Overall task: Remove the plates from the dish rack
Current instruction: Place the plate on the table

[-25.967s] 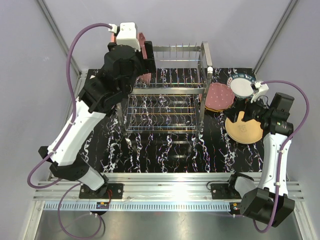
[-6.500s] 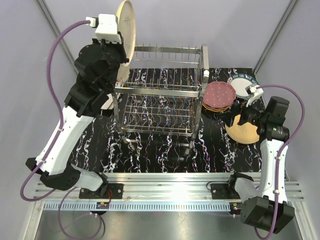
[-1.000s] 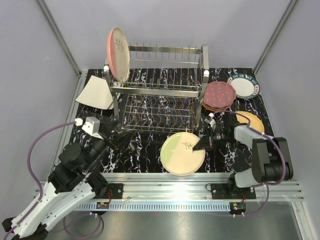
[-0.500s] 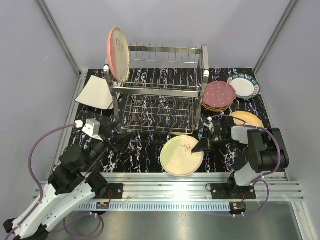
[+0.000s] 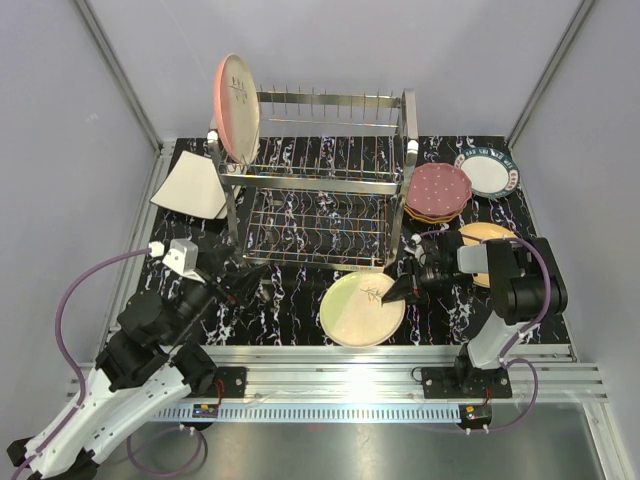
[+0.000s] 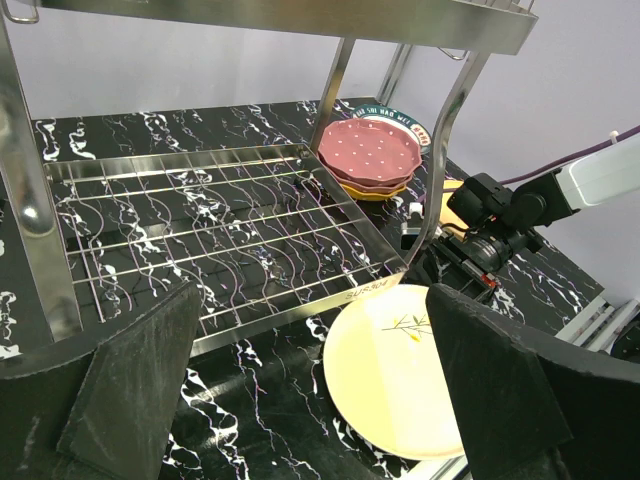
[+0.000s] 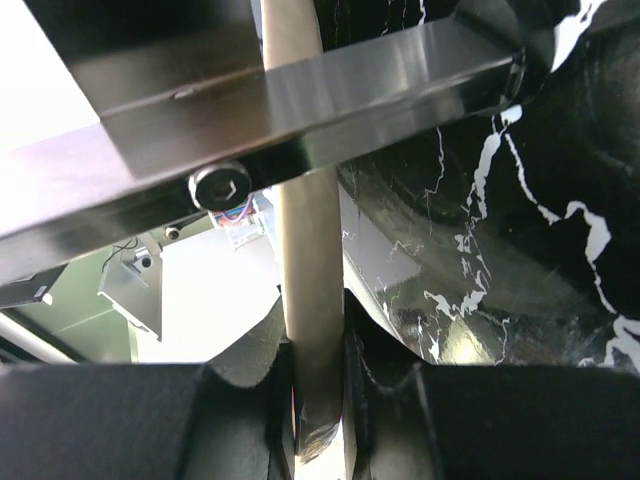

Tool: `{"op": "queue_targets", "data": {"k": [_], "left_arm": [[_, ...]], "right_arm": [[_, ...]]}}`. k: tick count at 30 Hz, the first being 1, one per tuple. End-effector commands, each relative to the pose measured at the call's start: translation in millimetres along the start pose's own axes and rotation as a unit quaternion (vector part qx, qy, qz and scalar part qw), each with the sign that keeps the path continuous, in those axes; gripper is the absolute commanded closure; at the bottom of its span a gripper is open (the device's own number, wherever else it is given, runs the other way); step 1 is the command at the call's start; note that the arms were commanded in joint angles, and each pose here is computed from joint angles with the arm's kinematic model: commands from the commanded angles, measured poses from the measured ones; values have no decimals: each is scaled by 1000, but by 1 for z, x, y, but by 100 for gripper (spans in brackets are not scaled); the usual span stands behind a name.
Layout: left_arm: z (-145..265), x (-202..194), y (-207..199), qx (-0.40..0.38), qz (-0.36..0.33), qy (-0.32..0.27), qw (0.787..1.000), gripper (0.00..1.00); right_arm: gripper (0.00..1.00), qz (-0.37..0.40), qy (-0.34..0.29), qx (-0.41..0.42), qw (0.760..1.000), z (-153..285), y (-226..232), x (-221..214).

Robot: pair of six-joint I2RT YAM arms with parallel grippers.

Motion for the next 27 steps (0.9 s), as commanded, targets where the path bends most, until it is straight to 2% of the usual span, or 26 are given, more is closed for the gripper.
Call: {"op": "queue_targets", "data": {"k": [1,5,13,22,23,27], "left_arm": [[1,4,0,4,8,-19,1000,1],[2,4,-2,-5,16,-22,1000,1],[0,2,-1,-5,17,-22,1000,1],[2,4,-2,-9,19,-28,999,1],[3,5,-2,-9,20,-28,999,1],[4,5,-3,-13,24,-28,999,1]], "right_arm": [[92,14,7,56,998,2,15,10],[87,13,5,53,998,1,15,12],[60,10,0,40,999,1,13,12],[39,9,-8,13,1000,3,14,13],[33,6,-9,9,1000,3,14,13],[22,7,-15,-9,1000,4,15,15]]}}
Point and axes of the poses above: each gripper's point midway between its finger pads, its own z axis back along the fingers, its own y axis along the line the jaws close on, x = y × z, the point moved 9 cm from there along z, back along the fingers, and after that the axes turned 2 degrees about -z, right-handed, at the moved point
